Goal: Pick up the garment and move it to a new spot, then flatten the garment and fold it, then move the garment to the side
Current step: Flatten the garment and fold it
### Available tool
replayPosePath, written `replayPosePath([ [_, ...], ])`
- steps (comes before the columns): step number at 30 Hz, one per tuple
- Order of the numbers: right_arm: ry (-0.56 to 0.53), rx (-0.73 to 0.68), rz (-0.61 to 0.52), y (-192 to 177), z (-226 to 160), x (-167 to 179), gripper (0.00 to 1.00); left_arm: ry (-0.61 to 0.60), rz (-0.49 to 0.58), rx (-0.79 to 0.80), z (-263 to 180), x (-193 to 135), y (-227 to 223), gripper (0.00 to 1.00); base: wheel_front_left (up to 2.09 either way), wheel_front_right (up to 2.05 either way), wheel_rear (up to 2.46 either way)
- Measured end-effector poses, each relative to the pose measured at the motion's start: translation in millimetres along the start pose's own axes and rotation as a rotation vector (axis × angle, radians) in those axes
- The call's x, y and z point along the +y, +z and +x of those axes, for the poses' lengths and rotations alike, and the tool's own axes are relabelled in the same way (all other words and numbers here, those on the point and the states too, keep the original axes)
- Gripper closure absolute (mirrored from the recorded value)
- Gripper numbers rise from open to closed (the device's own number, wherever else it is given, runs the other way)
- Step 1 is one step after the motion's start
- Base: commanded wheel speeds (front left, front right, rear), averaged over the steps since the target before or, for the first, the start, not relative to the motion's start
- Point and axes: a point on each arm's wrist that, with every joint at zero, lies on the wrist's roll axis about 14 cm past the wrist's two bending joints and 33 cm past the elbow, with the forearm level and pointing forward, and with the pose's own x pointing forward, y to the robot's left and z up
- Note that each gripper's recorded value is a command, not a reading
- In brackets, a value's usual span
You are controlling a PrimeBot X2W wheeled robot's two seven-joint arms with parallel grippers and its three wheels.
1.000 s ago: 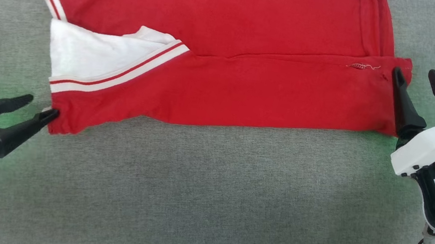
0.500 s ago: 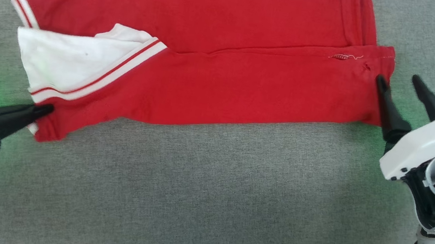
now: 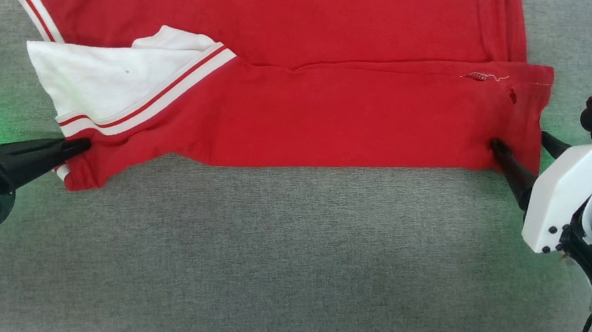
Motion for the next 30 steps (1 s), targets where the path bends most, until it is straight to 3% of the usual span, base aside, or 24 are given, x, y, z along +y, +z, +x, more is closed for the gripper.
replayPosePath([
  [1, 0.011, 0.013, 0.005, -1, 2, 3, 0.51, -0.002, -0.001, -0.006, 1, 0, 0, 1.0, 0.0, 0.0, 0.0],
  [2, 0.018, 0.023, 0.004, -1, 4, 4, 0.64, -0.002, -0.003, -0.008, 1, 0, 0, 1.0, 0.0, 0.0, 0.0],
  [3, 0.024, 0.027, 0.004, -1, 6, 6, 0.86, -0.003, -0.004, -0.012, 1, -1, 0, 1.0, 0.0, 0.0, 0.0],
  [4, 0.029, 0.034, 0.004, -2, 7, 7, 1.0, -0.003, -0.005, -0.016, 1, -1, -1, 1.0, 0.0, 0.0, 0.0],
  [12, 0.049, 0.036, -0.005, -4, 1, 10, 1.0, -0.02, -0.024, -0.03, -10, -11, -10, 1.0, 0.0, 0.0, 0.0],
  [30, 0.065, 0.166, -0.005, -57, -45, 10, 1.0, -0.061, -0.108, -0.009, -54, -41, -72, 1.0, 0.0, 0.0, 0.0],
])
